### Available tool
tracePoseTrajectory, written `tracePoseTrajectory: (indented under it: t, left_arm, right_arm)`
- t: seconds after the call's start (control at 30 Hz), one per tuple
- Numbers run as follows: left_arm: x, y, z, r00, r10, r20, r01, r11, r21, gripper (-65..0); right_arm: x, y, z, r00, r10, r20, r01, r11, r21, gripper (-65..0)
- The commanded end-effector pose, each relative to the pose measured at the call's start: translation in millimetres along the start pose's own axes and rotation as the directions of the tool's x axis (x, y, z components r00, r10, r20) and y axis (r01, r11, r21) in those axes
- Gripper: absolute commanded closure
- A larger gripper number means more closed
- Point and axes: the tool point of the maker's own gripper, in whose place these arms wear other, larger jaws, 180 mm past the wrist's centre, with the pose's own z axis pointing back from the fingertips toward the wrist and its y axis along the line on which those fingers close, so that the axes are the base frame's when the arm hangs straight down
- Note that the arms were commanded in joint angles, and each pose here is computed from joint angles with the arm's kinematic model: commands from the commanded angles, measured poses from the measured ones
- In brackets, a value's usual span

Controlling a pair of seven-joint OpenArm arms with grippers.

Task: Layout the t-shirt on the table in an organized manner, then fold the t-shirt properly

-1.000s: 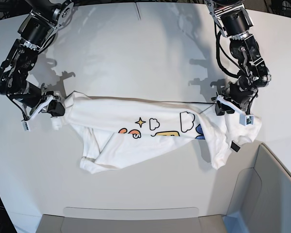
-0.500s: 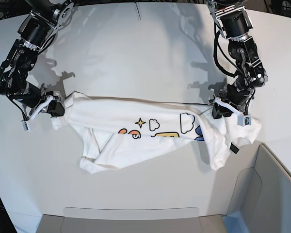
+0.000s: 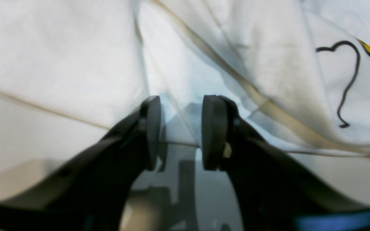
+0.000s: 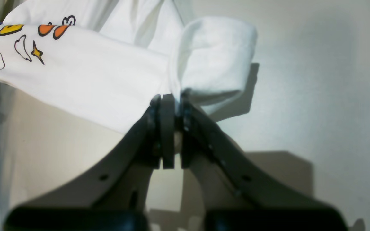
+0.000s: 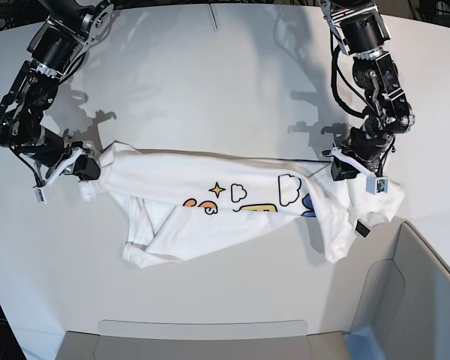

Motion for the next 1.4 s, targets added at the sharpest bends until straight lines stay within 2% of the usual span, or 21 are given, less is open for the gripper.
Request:
tracePoseTrajectory:
  t: [0.0,0.1,0.37,0.5,0.57,0.8,1.13,1.27,1.37]
  left_arm:
    - [16,-14,-2,0.999,-0.037,0.037,0.039,0.999,-0.036,-12.9]
    - [8,-35,-9,0.996,-0.084,0.013,0.085,0.993,-0.084,-7.7]
    - [-8,-39,-19,0.996,-0.078,-0.038,0.074,0.992,-0.104,-12.4]
    - [-7,-30,-16,0.998,-0.056,-0.035,0.053,0.995,-0.083,-1.1]
    - [-5,-22,-14,0.999,-0.038,-0.029,0.036,0.997,-0.064,0.0]
    - [40,2,16,0.993,-0.039,0.11,0.037,0.999,0.015,0.0]
    - [67,-6,38,0.983,-0.105,0.151,0.1,0.994,0.036,0.0]
    - [90,-10,61,0.961,-0.156,0.226,0.144,0.987,0.069,0.0]
    - [114,2,89,0.934,-0.179,0.309,0.143,0.981,0.135,0.0]
  right_arm:
    - [22,1,6,0.998,0.027,0.059,-0.027,1.0,0.002,0.0]
    - [22,1,6,0.998,0.027,0.059,-0.027,1.0,0.002,0.0]
    - [21,1,7,0.998,0.023,0.06,-0.024,1.0,0.005,0.0]
    - [21,1,8,0.997,0.019,0.068,-0.02,1.0,0.012,0.0]
    - [21,1,8,0.997,0.019,0.068,-0.02,1.0,0.012,0.0]
    - [22,2,8,0.997,0.02,0.068,-0.021,1.0,0.014,0.0]
    - [21,2,8,0.997,0.019,0.069,-0.02,1.0,0.015,0.0]
    - [22,2,8,0.997,0.019,0.069,-0.02,1.0,0.013,0.0]
    - [22,2,8,0.997,0.02,0.071,-0.021,1.0,0.013,0.0]
